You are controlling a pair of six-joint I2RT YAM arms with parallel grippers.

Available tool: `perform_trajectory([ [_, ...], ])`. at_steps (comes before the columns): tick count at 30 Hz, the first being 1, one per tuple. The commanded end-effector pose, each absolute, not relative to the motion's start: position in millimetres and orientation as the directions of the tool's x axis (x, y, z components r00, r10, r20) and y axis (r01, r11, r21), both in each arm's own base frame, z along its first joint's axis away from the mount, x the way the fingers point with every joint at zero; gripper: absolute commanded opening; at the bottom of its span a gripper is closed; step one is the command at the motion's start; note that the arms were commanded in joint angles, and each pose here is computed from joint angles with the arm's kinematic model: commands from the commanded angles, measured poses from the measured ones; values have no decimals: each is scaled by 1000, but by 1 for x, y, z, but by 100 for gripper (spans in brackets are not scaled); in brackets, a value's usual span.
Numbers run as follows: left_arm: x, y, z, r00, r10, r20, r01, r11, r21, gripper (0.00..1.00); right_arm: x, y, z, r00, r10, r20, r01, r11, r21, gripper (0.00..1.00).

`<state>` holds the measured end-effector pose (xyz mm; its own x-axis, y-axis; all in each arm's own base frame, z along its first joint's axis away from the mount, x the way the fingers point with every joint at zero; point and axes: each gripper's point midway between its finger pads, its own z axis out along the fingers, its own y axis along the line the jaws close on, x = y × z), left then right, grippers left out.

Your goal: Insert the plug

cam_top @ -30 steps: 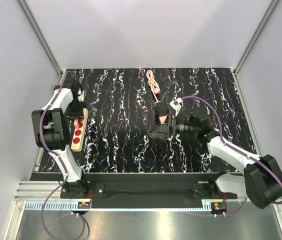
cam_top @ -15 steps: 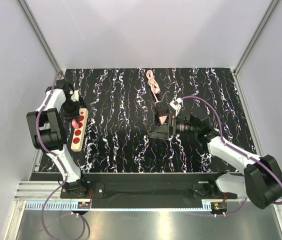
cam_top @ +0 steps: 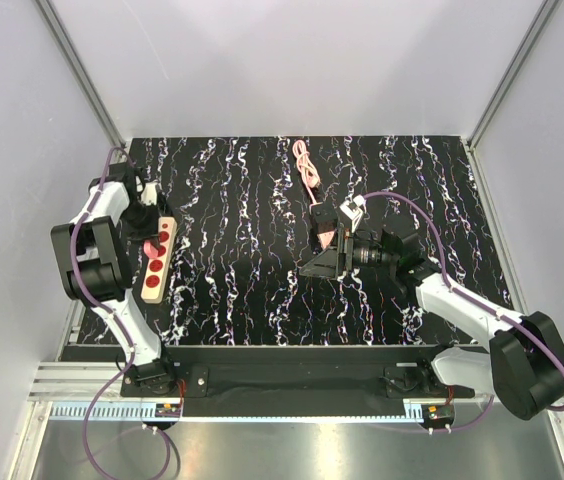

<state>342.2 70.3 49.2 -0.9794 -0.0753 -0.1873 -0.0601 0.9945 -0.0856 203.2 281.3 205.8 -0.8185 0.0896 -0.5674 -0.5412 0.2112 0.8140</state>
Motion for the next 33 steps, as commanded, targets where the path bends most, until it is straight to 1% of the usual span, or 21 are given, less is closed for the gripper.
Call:
perform_trajectory([
  [1,338,115,6,-989,-53,-140,-68,993,102,0,200,281,219,-791,95,-604,-583,179,792,100],
  [5,339,121,4,-989,-49,-140,-67,989,130,0,200,280,219,-790,96,-605,-584,181,791,100],
  [7,337,118,-3,-991,-51,-122,-64,992,107,0,200,280,219,-791,96,-605,-584,179,792,100],
  [10,341,120,-2,-989,-55,-134,-69,992,106,0,200,280,219,-789,96,-607,-586,180,790,100],
  [15,342,116,-3,-991,-55,-124,-65,994,82,0,201,280,217,-792,95,-603,-582,182,793,100],
  [18,345,110,1,-988,-70,-135,-77,996,50,25,201,281,218,-792,95,-603,-582,182,793,100],
  [19,348,108,6,-987,-71,-147,-78,996,45,39,201,281,217,-792,94,-603,-582,182,793,100],
  [20,349,107,9,-986,-69,-153,-77,996,46,43,201,281,217,-791,94,-604,-583,182,792,100],
  [22,353,105,21,-981,-64,-183,-73,996,41,47,201,280,217,-790,96,-606,-584,183,791,100],
  [23,354,106,26,-979,-62,-193,-72,996,44,51,201,280,217,-791,95,-605,-583,184,792,100],
  [28,364,99,48,-965,-59,-256,-62,998,6,59,202,280,217,-787,98,-609,-586,189,788,100],
  [33,369,92,59,-960,-58,-275,-53,998,-26,65,203,280,215,-787,97,-609,-585,194,787,100],
])
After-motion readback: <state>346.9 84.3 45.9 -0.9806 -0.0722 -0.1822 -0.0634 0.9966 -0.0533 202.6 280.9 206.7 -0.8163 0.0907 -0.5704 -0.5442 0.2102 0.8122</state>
